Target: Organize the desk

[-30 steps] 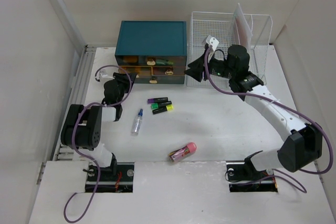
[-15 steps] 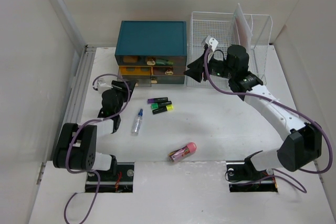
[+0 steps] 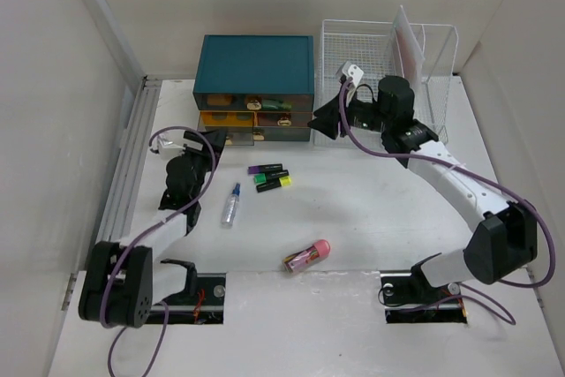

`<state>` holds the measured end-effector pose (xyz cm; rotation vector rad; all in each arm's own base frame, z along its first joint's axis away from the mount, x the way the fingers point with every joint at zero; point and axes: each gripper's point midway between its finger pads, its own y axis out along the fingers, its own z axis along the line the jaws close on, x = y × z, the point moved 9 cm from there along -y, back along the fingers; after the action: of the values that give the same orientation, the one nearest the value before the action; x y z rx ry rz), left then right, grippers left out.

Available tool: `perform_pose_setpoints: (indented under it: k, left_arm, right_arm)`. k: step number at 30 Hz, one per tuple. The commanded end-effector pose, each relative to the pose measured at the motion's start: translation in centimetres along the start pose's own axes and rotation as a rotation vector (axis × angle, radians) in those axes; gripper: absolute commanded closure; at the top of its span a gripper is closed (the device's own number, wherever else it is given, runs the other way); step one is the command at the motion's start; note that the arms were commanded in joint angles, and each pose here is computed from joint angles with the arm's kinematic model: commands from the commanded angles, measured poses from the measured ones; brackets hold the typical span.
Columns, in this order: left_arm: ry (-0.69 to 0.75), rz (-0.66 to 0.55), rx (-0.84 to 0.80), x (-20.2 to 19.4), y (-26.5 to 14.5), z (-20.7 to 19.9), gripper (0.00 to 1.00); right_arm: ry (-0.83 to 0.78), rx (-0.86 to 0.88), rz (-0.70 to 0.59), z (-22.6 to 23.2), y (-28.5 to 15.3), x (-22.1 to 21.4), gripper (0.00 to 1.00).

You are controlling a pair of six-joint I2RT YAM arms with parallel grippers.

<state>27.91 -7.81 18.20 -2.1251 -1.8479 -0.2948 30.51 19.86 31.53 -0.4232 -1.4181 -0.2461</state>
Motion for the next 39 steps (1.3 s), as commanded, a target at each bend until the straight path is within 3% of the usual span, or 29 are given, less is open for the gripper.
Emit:
perform_pose_setpoints:
  k: [1,11,27,39]
  left_arm:
    - [0.020,-0.017,-0.067,-0.3,-1.6,-1.9,0.22]
    - [-0.005,0.033,-0.110,-3.2,-3.2,-3.8,0.24]
    - [0.050,0.035,-0.179,-10.0,2.0,-10.0,0.30]
    - [0.141,-0.048,-0.059,-14.7,5.3,-8.9,0.32]
  right_arm:
    - [-0.022,0.025,-0.032,0.0,0.0,0.7,0.53]
    - [-0.047,-0.005,-0.009,-0.7,0.4,-0.2,0.53]
    - [-0.091,-0.108,-0.030,-2.4,-1.5,0.6,0.53]
    - [-0.093,-0.127,-0.060,-2.2,-2.6,1.6,0.52]
